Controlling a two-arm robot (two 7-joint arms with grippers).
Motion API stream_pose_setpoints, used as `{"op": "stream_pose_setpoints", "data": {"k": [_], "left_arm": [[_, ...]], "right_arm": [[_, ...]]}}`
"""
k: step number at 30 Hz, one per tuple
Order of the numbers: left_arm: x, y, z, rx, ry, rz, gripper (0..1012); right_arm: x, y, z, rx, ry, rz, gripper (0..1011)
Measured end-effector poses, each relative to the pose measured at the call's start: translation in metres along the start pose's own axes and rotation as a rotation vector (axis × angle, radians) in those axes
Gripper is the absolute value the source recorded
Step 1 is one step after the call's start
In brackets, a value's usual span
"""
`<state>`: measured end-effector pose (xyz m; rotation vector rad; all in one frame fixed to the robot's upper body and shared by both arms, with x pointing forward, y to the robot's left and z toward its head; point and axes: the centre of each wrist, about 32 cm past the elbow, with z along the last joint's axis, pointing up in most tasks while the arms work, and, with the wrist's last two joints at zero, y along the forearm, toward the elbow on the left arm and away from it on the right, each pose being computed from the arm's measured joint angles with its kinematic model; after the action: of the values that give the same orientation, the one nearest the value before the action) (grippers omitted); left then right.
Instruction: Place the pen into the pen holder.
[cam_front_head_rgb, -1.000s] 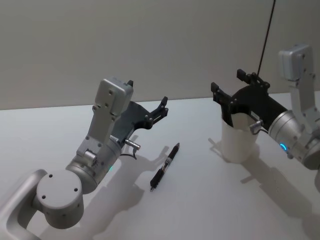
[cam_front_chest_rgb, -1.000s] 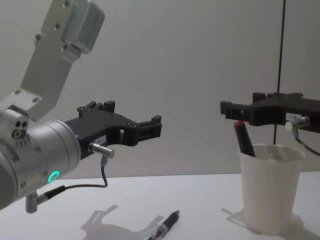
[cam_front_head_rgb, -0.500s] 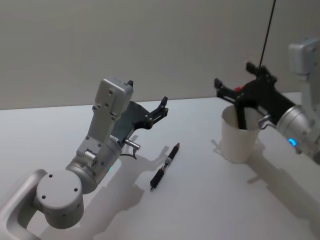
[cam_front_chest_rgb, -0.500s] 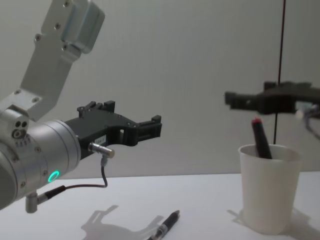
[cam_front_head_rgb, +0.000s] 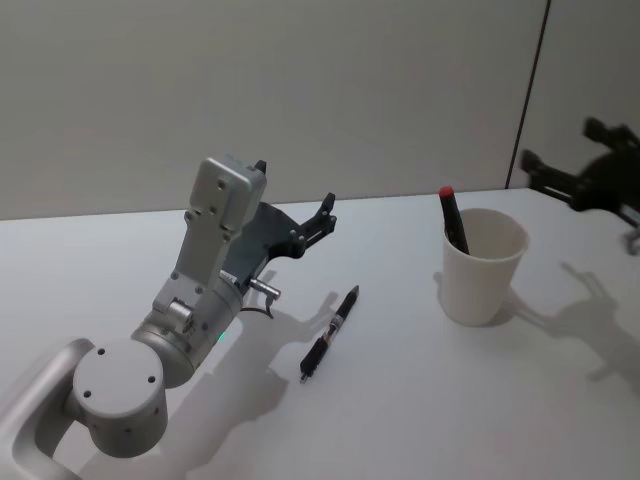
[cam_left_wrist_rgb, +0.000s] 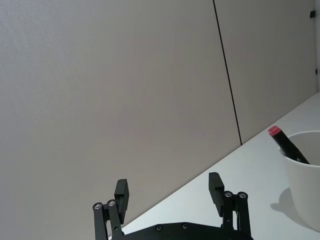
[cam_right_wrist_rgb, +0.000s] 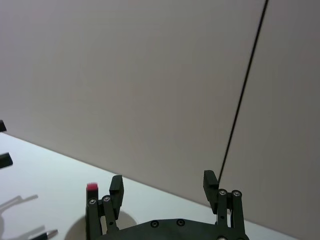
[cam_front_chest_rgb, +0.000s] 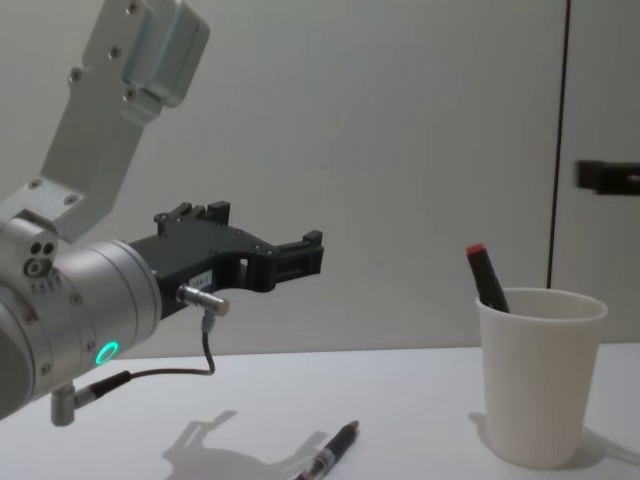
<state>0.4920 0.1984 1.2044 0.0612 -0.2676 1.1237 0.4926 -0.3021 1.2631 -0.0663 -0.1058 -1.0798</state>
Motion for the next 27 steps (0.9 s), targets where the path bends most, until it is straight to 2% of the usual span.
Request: {"op": "stream_pose_setpoints", "data": {"k": [3,6,7,11,22,27], "left_arm": [[0.0,0.0,0.0,0.0,0.0,0.0,1001],[0.0,0.0,0.0,0.0,0.0,0.0,1001],[0.0,0.0,0.0,0.0,0.0,0.0,1001],[0.0,0.0,0.0,0.0,0.0,0.0,1001],[-0.0001,0.0003,-0.0001,0.002,0.0,-0.001,1001],[0.0006,0.0026,0.0006,0.022,-0.002,-0.012,1001]], "right_arm": [[0.01,-0.01,-0.001,-0.02,0.012,0.001,1001],[0.026,-0.027,-0.003,-0.053,0.03,0.002,1002],[0.026,-0.027,-0.003,-0.053,0.03,0.002,1002],[0.04,-0.044,-0.005,-0.083,0.053,0.009,1002],[0.056,-0.064,-0.004,-0.116,0.078,0.019,1002],[0.06,-0.068,-0.004,-0.124,0.084,0.021,1002]]}}
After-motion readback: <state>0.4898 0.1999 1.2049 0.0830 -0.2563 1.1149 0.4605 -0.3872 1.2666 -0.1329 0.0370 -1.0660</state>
